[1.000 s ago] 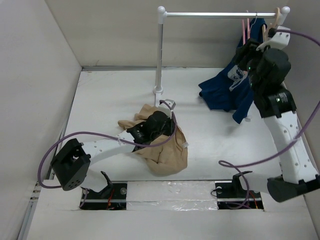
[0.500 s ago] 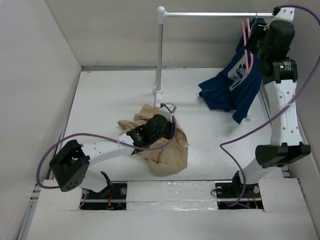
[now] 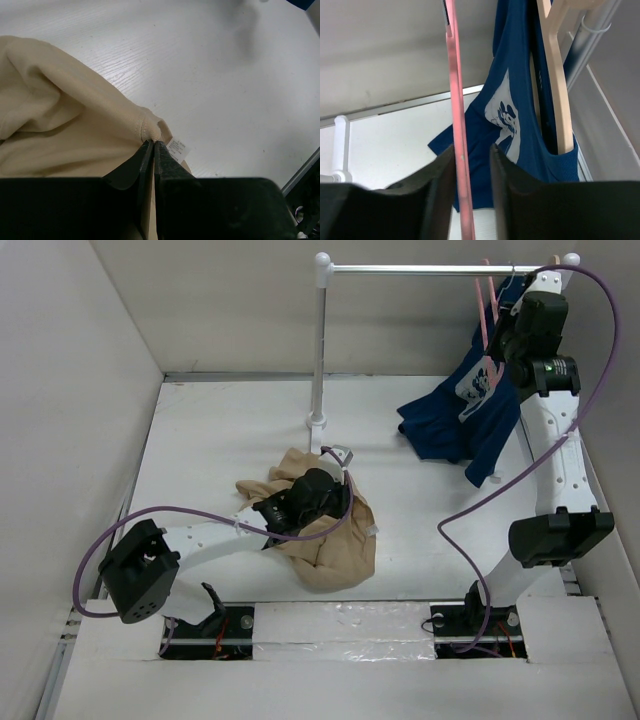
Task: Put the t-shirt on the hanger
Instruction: Pick up the hanger from the clothesline.
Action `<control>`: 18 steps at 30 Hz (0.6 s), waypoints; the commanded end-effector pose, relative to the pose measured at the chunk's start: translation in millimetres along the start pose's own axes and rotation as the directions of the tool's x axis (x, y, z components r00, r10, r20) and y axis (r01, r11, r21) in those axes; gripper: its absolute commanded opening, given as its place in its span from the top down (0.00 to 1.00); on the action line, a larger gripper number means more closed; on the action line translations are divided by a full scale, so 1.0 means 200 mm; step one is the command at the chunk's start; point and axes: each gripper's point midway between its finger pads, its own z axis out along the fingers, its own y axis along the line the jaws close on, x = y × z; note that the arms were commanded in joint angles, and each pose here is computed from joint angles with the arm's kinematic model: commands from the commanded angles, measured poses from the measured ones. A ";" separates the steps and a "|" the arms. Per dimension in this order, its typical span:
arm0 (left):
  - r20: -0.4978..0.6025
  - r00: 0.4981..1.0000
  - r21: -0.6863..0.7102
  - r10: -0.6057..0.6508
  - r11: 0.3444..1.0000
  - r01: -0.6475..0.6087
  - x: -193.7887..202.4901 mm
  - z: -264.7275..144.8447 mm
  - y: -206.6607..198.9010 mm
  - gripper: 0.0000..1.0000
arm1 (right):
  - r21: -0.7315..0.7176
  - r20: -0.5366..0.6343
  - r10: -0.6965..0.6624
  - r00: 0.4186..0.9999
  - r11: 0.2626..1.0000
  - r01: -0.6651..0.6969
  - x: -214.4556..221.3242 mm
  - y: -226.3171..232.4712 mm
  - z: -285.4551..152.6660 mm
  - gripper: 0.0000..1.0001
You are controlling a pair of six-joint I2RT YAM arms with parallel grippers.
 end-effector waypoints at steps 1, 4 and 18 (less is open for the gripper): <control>0.060 0.998 0.040 -0.015 0.999 0.013 -0.08 -0.03 -0.05 1.00 | -0.015 0.051 0.005 0.999 1.000 -0.004 -0.07 0.00 -0.01 0.67; 0.062 0.998 0.041 -0.015 0.999 0.013 -0.08 -0.03 -0.05 1.00 | -0.017 0.060 0.005 0.998 1.000 -0.004 -0.08 0.00 -0.02 0.78; 0.068 0.997 0.034 -0.019 0.999 0.017 -0.10 -0.04 -0.05 1.00 | -0.065 0.223 0.004 0.975 0.998 0.011 -0.32 0.02 -0.16 1.00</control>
